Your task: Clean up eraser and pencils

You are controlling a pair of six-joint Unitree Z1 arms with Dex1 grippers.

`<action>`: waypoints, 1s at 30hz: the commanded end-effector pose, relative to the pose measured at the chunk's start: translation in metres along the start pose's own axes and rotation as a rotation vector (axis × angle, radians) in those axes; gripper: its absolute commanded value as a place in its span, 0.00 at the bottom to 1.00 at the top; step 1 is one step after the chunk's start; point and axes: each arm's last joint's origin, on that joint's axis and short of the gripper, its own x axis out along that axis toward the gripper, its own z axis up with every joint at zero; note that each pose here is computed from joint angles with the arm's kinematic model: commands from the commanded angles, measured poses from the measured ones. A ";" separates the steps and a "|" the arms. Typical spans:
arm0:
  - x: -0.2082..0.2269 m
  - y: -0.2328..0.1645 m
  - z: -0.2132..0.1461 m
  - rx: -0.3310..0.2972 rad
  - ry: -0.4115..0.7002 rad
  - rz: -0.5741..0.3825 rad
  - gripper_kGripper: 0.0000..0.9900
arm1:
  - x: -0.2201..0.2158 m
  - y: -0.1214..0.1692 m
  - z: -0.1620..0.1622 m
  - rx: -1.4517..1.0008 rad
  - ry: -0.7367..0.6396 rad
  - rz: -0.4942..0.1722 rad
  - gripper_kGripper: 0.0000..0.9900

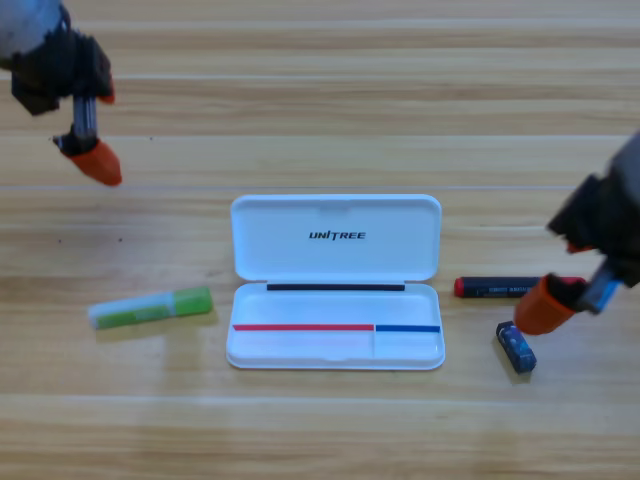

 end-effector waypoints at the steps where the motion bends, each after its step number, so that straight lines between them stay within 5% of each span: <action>1: 0.052 -0.011 -0.013 -0.025 0.093 -0.165 0.97 | 0.064 -0.014 0.014 0.088 0.173 0.009 0.96; 16: 0.091 -0.051 -0.003 -0.023 0.122 -0.286 0.97 | 0.139 -0.033 0.018 0.238 0.348 0.022 0.90; 20: 0.097 -0.059 0.003 -0.010 0.119 -0.293 0.97 | 0.151 -0.031 0.018 0.238 0.372 0.052 0.82; 23: 0.105 -0.063 0.006 -0.001 0.121 -0.299 0.97 | 0.157 -0.030 0.017 0.238 0.385 0.075 0.67; 28: 0.117 -0.070 0.003 -0.001 0.125 -0.304 0.97 | 0.161 -0.027 0.015 0.223 0.400 0.128 0.09; 30: 0.122 -0.071 0.002 -0.001 0.128 -0.306 0.97 | 0.161 -0.026 0.013 0.223 0.416 0.136 0.00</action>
